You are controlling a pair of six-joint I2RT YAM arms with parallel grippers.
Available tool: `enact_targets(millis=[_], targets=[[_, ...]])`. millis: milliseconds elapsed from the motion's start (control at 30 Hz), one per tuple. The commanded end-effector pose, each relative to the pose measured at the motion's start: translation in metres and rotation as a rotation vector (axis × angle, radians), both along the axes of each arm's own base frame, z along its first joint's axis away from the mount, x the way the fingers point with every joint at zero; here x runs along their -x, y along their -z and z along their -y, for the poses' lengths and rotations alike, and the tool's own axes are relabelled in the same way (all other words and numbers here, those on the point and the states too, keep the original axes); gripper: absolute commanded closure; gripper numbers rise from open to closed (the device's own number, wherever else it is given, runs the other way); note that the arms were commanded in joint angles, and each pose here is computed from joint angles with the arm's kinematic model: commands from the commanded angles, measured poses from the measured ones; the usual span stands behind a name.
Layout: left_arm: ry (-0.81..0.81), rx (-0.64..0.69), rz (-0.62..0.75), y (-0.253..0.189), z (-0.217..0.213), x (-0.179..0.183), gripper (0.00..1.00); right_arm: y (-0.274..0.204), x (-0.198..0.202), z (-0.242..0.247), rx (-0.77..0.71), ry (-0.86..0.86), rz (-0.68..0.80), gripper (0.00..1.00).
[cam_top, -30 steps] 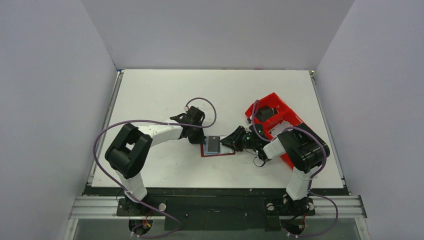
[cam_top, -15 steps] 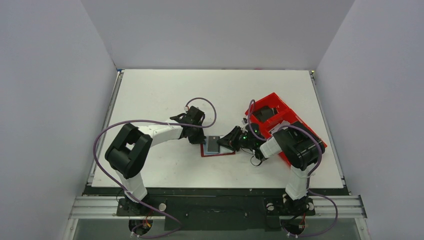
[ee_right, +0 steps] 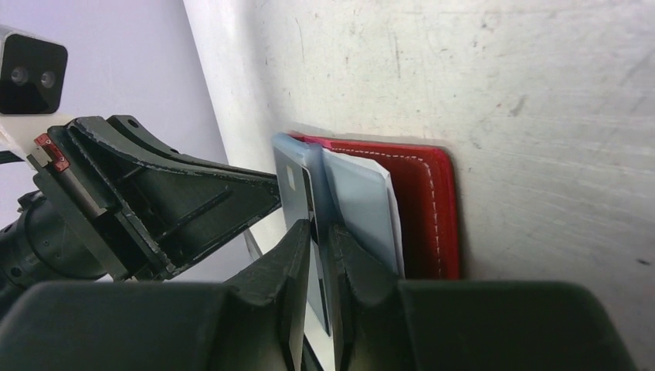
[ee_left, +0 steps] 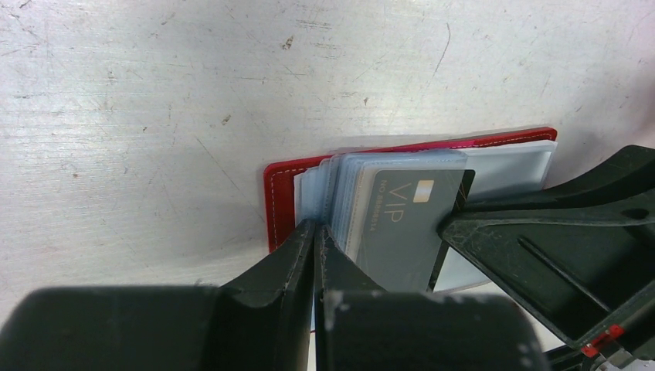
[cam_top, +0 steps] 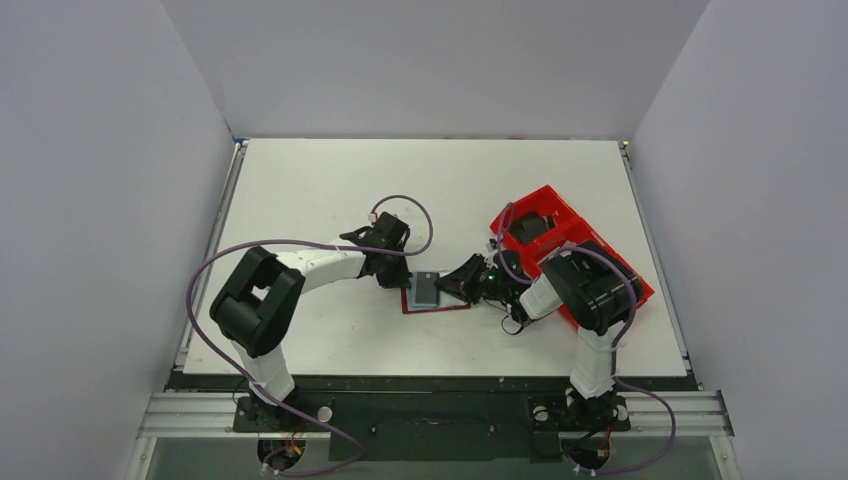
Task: Take the credit cards out of the card holder
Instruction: Remove the credit card from the card holder.
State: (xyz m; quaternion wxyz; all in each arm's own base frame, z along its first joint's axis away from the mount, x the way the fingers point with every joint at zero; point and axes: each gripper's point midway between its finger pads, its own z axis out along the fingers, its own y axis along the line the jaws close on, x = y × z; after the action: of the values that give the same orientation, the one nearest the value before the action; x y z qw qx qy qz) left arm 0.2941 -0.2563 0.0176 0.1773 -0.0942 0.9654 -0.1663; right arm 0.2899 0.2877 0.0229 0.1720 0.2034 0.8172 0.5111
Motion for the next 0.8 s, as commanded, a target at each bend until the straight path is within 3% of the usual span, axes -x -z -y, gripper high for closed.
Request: enact_targets(millis=[0, 400, 767], targets=[[0.002, -0.164, -0.117, 0.04, -0.036, 0.027, 1.0, -0.019, -0.009, -0.005, -0.086, 0.016, 0.071, 0.88], [-0.002, -0.174, -0.128, 0.043, -0.038, 0.029, 1.0, -0.018, -0.01, 0.0, -0.104, 0.04, 0.066, 0.9], [-0.004, -0.186, -0.135, 0.045, -0.04, 0.03, 1.0, -0.018, -0.009, 0.005, -0.104, 0.05, 0.068, 1.0]])
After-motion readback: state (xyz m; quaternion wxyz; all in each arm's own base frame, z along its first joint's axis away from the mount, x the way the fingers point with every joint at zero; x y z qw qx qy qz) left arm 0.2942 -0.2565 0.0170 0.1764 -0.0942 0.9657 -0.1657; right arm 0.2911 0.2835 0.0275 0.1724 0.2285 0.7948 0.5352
